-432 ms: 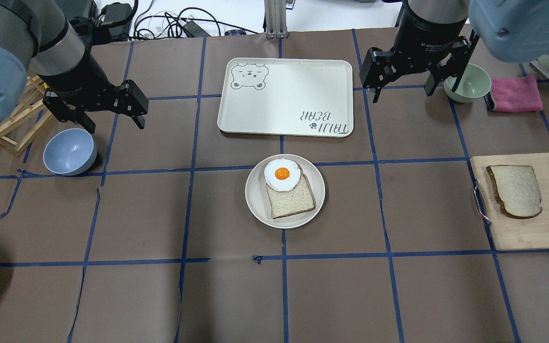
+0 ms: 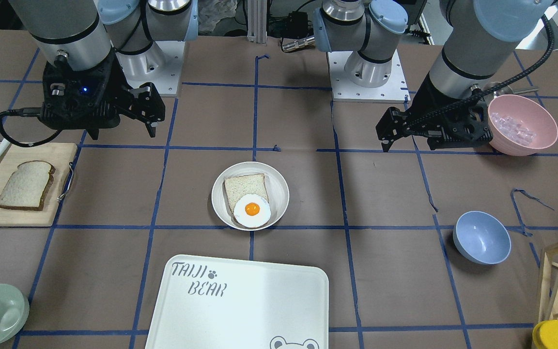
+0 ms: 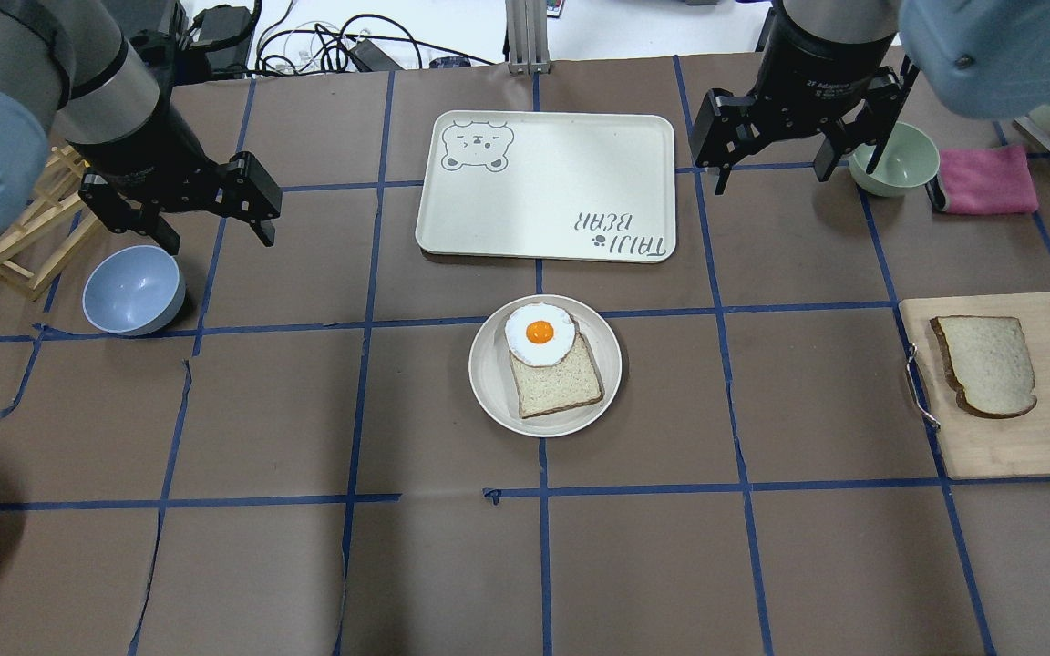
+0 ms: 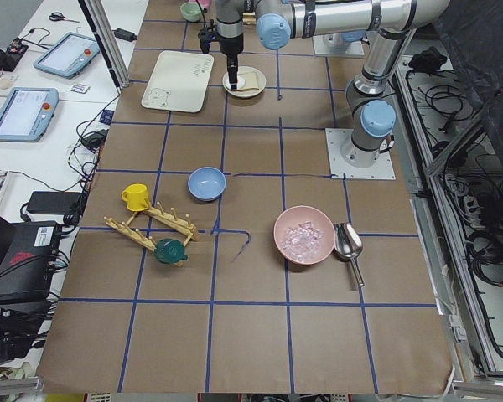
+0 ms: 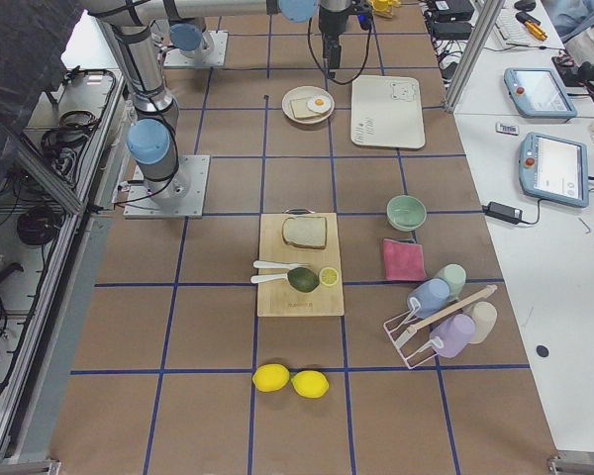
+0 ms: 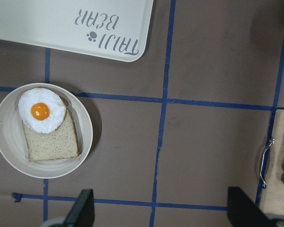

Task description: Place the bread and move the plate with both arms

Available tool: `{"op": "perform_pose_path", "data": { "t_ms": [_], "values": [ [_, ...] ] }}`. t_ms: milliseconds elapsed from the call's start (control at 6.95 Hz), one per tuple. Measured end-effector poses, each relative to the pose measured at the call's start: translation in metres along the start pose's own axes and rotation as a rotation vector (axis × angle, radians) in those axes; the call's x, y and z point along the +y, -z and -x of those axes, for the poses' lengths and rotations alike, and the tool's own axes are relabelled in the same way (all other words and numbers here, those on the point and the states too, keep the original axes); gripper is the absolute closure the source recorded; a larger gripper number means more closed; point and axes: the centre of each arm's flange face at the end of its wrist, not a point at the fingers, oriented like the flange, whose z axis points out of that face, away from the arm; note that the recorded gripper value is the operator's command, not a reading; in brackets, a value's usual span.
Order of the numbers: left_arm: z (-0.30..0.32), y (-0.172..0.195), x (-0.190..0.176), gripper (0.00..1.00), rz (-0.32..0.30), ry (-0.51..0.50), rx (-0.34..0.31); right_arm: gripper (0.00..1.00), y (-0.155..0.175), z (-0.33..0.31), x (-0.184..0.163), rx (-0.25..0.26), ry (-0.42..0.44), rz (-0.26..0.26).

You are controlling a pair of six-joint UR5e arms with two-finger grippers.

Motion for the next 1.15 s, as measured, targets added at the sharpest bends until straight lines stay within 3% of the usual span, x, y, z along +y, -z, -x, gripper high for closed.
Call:
{"op": "perform_pose_path", "data": {
  "t_ms": [576, 1151],
  "values": [
    [-0.0001, 0.0001, 0.0008, 0.00, 0.001, 0.000, 0.000, 0.00, -0.0027, -0.0036, -0.0017, 0.028, -0.012, -0.008],
    [-0.0001, -0.0012, 0.0006, 0.00, 0.004, 0.000, 0.001, 0.00, -0.0065, -0.0095, -0.0079, 0.015, -0.023, -0.014]
  ]
}}
